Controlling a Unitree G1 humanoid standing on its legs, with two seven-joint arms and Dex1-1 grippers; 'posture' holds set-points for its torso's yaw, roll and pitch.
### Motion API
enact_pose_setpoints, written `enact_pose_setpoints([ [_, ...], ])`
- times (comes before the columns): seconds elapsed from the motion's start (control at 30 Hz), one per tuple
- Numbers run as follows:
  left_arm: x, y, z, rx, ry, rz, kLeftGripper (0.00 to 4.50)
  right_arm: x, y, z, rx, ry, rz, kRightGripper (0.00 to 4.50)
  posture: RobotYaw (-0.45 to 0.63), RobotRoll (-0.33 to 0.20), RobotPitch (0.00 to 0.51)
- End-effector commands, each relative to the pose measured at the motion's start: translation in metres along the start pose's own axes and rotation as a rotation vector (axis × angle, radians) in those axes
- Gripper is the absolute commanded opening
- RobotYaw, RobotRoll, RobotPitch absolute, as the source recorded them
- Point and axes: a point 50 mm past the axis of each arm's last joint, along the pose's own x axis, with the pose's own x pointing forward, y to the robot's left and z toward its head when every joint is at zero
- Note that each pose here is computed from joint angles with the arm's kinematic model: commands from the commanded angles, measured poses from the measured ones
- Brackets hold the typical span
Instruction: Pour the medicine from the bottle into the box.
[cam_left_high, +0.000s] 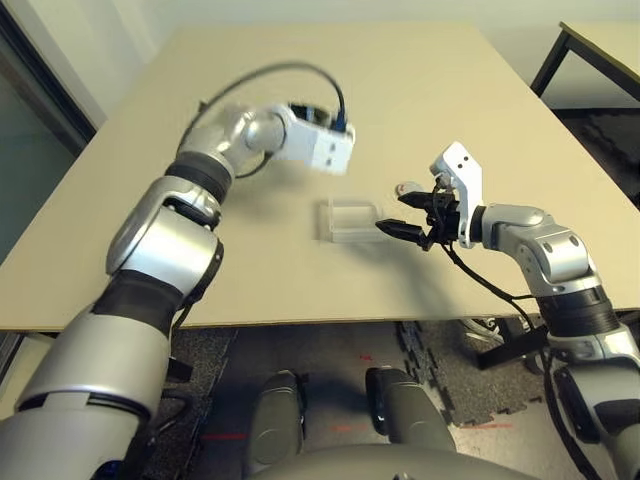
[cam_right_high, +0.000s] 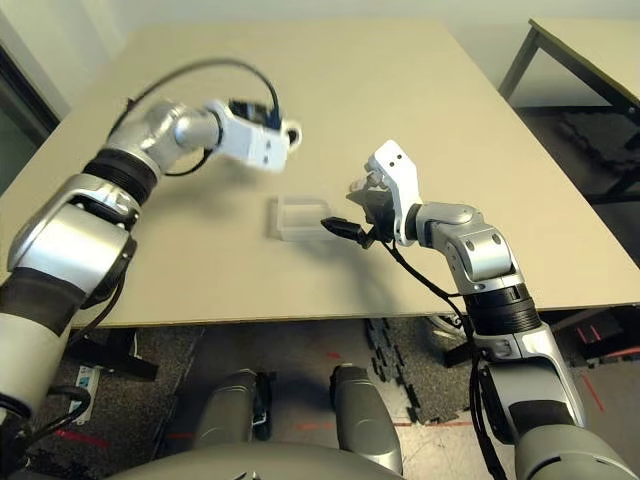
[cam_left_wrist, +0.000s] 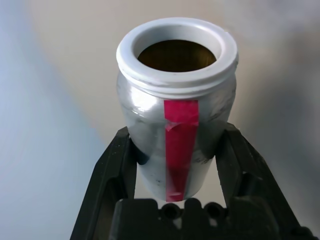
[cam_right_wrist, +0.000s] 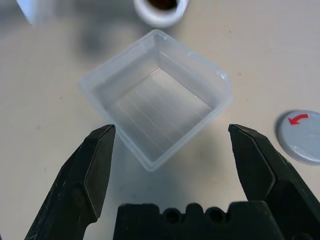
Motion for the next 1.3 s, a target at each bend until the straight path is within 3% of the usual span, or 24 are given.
enact_pose_setpoints([
  [0.03, 0.001, 0.009, 0.003, 0.146, 0.020, 0.029, 2.40, 0.003, -0.001, 0.002, 0.002, -0.002, -0.006, 4.50, -0.19, 0.000, 0.065],
  [0.37, 0.003, 0.021, 0.011, 0.093, -0.006, 0.101, 2.40, 0.005, -0.002, 0.001, 0.007, 0.000, -0.006, 4.50, -0.19, 0.000, 0.072],
  [0.63, 0.002, 0.025, 0.009, 0.286, 0.049, 0.108, 2.40, 0.004, -0.002, 0.001, 0.004, 0.014, 0.002, 4.50, -0.17, 0.000, 0.074],
  [1.17, -0.007, 0.069, 0.032, 0.569, 0.038, 0.158, 2.40, 0.006, 0.000, 0.000, 0.019, 0.016, 0.017, 4.50, -0.14, 0.000, 0.074],
  [1.3, -0.001, 0.059, 0.035, 0.621, 0.028, 0.118, 2.40, 0.008, 0.000, -0.001, 0.023, 0.016, 0.018, 4.50, -0.14, 0.000, 0.074],
])
